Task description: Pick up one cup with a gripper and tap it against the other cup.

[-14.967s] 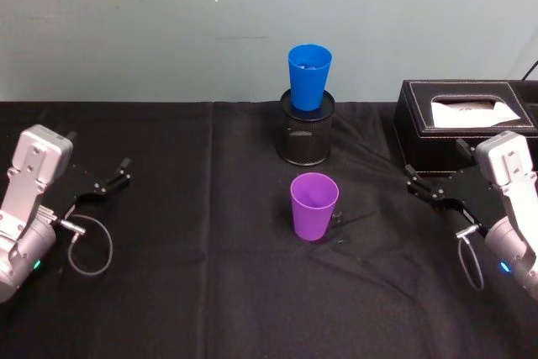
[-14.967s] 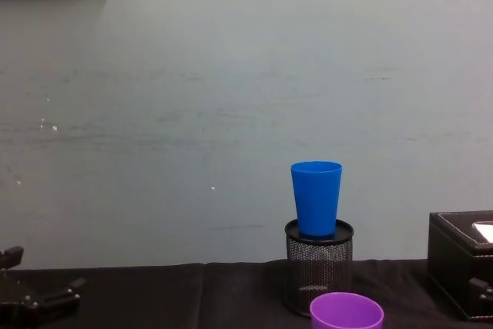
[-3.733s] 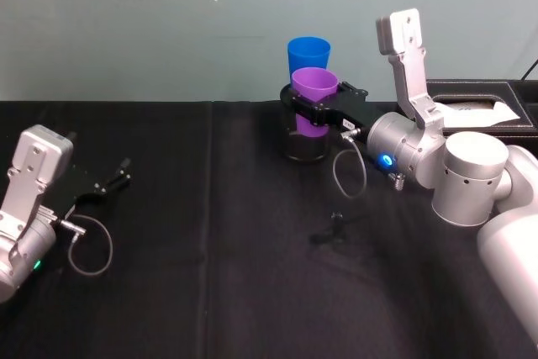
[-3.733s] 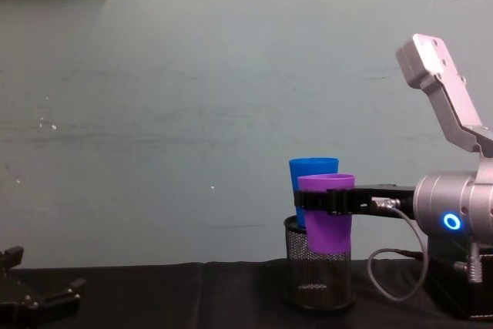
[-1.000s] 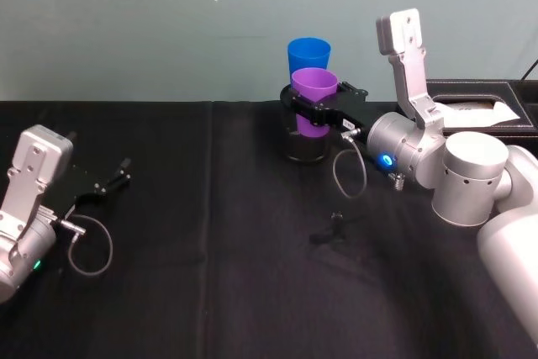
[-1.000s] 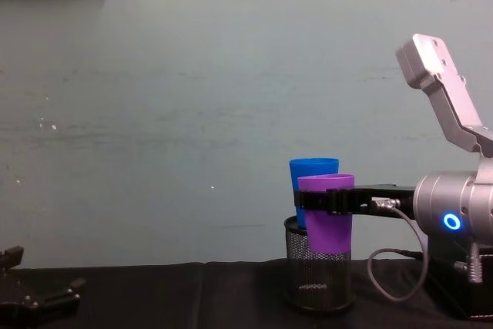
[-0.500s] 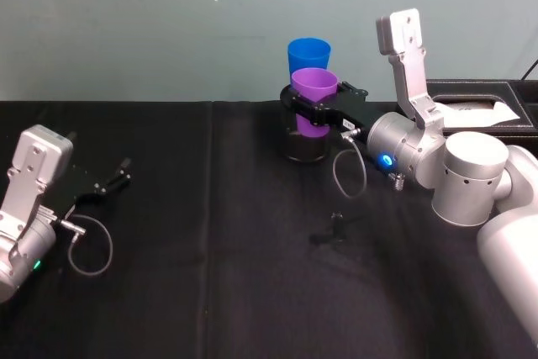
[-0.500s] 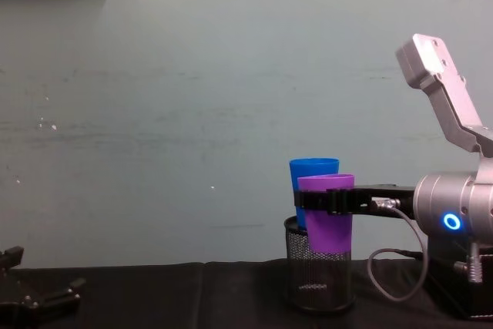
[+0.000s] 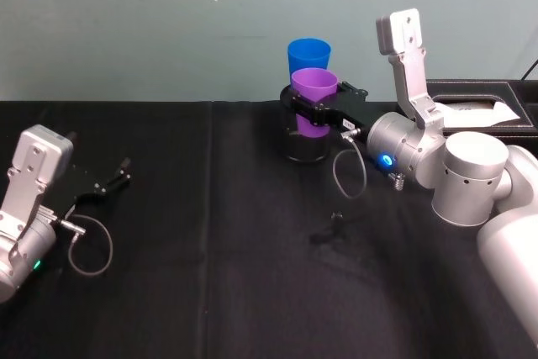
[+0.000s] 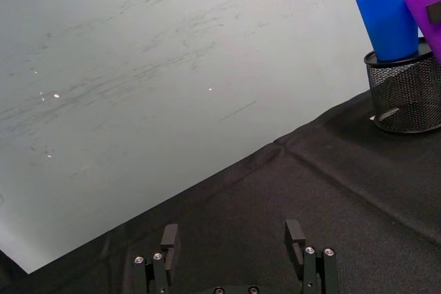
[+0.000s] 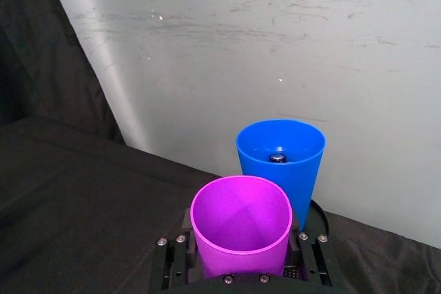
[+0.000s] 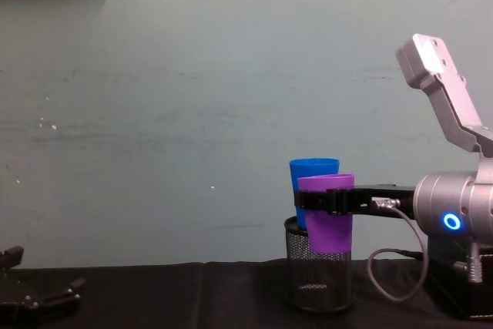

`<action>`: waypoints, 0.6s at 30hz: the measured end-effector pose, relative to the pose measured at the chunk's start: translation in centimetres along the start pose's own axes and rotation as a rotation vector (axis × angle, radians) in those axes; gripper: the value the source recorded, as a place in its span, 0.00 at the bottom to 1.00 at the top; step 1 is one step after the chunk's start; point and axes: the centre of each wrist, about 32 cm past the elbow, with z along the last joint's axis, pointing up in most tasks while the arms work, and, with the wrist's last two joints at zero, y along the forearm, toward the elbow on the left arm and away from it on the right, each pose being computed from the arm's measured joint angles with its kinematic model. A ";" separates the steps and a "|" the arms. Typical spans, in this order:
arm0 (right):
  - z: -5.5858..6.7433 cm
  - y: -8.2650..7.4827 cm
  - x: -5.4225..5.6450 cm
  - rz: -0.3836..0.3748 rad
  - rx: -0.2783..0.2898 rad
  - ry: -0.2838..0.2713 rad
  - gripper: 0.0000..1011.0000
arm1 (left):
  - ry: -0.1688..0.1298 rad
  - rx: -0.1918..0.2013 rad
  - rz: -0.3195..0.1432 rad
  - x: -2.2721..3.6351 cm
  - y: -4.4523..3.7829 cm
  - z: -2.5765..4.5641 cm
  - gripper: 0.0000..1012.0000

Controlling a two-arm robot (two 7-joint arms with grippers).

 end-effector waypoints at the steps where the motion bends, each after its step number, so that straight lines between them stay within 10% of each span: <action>1: 0.0 0.0 0.0 0.000 0.000 0.000 0.71 | 0.000 0.000 0.000 0.00 0.00 0.00 0.99; 18: 0.0 0.0 0.0 0.000 0.000 0.000 0.71 | 0.000 0.000 0.000 0.00 0.00 0.00 0.99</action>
